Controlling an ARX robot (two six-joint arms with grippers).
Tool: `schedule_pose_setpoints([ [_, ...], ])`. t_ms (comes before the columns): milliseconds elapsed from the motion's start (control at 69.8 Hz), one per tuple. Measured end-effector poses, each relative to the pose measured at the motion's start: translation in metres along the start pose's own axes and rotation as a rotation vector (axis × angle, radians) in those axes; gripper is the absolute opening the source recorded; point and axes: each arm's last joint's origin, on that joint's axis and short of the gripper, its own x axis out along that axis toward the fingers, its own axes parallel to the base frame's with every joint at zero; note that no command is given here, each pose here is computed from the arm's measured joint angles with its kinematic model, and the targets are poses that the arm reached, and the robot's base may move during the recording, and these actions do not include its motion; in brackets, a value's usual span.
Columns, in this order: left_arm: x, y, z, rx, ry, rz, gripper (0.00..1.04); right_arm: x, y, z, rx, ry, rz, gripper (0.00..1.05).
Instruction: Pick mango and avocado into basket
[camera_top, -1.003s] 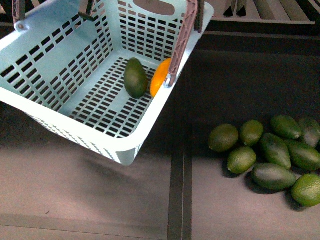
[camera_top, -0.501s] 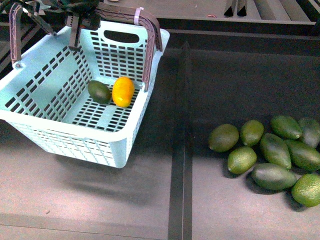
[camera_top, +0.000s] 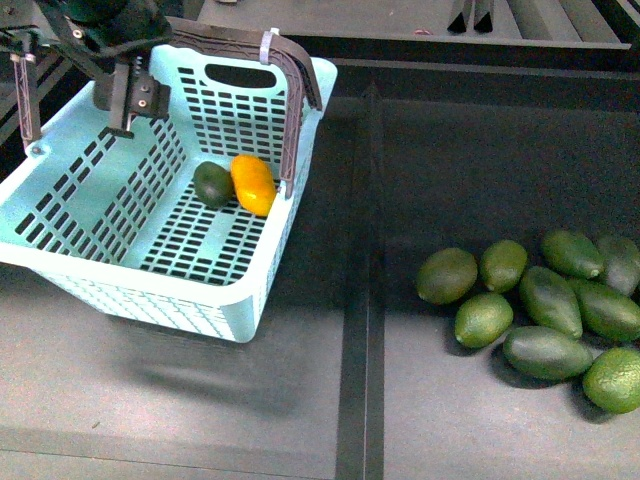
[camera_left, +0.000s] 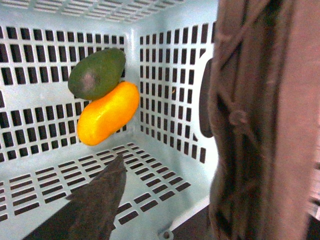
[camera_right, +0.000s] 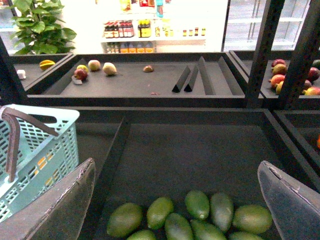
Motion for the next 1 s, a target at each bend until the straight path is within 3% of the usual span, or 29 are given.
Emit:
schedule_pose_setpoints([
  [72,-0.028,0.000,0.008,-0.039,-0.048,-0.027,0.83,0.000,0.000,0.000,0.000,0.000,0.000,0.96],
  [158,-0.056,0.003,0.014,-0.068,-0.083,-0.023,0.98,0.000,0.000,0.000,0.000,0.000,0.000,0.96],
  [243,-0.084,0.010,0.019,-0.028,-0.175,0.048,0.96,0.000,0.000,0.000,0.000,0.000,0.000,0.96],
  [415,-0.090,0.008,0.019,-0.002,-0.164,0.025,0.96,0.000,0.000,0.000,0.000,0.000,0.000,0.96],
  [458,-0.085,0.016,0.020,0.130,-0.095,-0.132,0.87,0.000,0.000,0.000,0.000,0.000,0.000,0.96],
  [487,-0.084,0.027,0.023,0.318,-0.091,-0.261,0.80,0.000,0.000,0.000,0.000,0.000,0.000,0.96],
  [530,-0.089,0.045,0.027,0.515,-0.152,-0.408,0.71,0.000,0.000,0.000,0.000,0.000,-0.001,0.96],
  [602,-0.116,0.067,0.041,0.917,-0.393,-0.577,0.53,0.000,0.000,0.000,0.000,0.000,0.000,0.96],
  [687,-0.148,0.082,0.057,1.152,-0.579,-0.612,0.32,0.000,0.000,0.000,0.000,0.000,0.000,0.96],
  [816,-0.164,0.120,0.063,1.275,-0.579,-0.559,0.02,0.000,0.000,0.000,0.000,0.000,0.000,0.96],
  [1003,-0.185,0.158,0.070,1.297,-0.589,-0.548,0.02,0.000,0.000,0.000,0.000,0.000,0.000,0.96],
])
